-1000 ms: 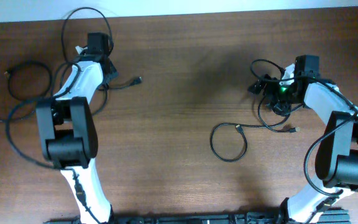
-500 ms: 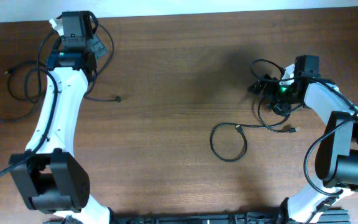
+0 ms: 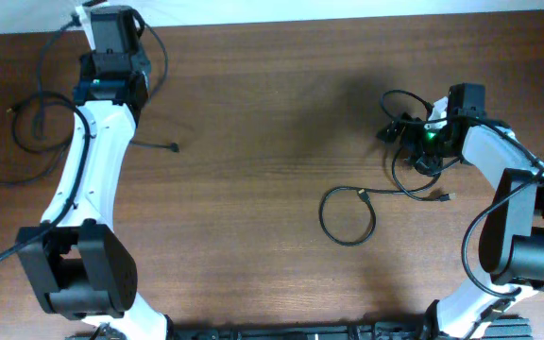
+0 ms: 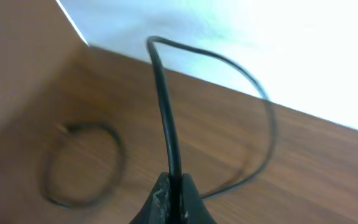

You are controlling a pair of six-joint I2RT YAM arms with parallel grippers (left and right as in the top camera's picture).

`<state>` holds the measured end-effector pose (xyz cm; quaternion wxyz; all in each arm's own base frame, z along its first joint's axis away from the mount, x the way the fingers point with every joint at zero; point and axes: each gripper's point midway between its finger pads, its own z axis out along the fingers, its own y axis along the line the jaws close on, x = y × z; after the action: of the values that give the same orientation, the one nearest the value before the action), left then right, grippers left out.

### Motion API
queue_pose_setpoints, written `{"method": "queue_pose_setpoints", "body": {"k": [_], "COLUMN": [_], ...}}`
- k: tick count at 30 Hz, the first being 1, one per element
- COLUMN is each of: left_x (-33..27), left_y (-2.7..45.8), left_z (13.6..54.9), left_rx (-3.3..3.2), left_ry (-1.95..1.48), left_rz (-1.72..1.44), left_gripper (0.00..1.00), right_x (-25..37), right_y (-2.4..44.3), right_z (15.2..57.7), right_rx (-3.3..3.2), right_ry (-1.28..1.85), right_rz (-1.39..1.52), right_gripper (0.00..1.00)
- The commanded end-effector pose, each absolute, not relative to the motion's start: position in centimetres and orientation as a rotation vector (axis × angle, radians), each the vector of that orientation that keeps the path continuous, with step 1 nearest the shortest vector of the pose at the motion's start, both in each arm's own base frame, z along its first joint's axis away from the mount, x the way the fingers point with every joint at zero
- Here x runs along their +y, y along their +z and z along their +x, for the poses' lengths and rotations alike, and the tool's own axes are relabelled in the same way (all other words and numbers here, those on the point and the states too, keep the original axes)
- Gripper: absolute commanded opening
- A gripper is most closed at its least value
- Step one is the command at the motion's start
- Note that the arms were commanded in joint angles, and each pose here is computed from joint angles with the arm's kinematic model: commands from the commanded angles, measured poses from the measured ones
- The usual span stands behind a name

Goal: Untangle cables

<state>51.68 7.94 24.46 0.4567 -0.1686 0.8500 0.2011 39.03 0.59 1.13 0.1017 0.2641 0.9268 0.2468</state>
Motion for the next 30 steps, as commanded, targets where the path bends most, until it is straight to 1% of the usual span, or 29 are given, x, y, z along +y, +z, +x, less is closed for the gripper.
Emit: {"method": "queue_pose_setpoints", "body": {"k": [1,6,8,9,15,19,21,25,28,30], "left_x": [8.4,2.1,-1.7,-2.3,-1.6,4.0,6.0,7.1,4.9,2.2], "left_y": [27.9,30.9,30.8,30.2,25.9,22.7,21.2,17.7,13.6,11.0], "left_z": [50.3,50.4,50.3,50.1,50.1,50.8,50.8,51.3,52.0,52.2], "left_rx": [2.077,2.052,2.057,2.076,2.195,2.287,2.324,2.394,2.470,2.515], "left_ry": [0.616,0.205,-0.021,-0.055,0.069,0.355,0.439,0.370,0.198,0.043], "left_rz": [-0.271,-0.021,0.117,0.147,0.299,0.158,0.110,0.006,0.059,0.126], "left_gripper": [0.00,0.00,0.00,0.00,0.00,0.00,0.00,0.00,0.00,0.00], "right_x": [-2.5,-2.5,-2.5,-2.5,-2.5,-2.5,-2.5,-2.5,-2.5,-2.5], "right_y": [-7.1,-7.1,-7.1,-7.1,-7.1,-7.1,-7.1,-7.1,-7.1,-7.1], "right_z": [32.1,32.1,32.1,32.1,32.1,32.1,32.1,32.1,32.1,32.1], "right_rx": [2.991,2.991,2.991,2.991,2.991,2.991,2.991,2.991,2.991,2.991], "right_ry": [0.369,0.369,0.369,0.369,0.369,0.369,0.369,0.369,0.369,0.369], "right_rz": [0.962,0.961,0.962,0.962,0.962,0.962,0.962,0.962,0.961,0.961], "right_gripper": [0.99,0.99,0.99,0.99,0.99,0.99,0.99,0.99,0.99,0.99]}}
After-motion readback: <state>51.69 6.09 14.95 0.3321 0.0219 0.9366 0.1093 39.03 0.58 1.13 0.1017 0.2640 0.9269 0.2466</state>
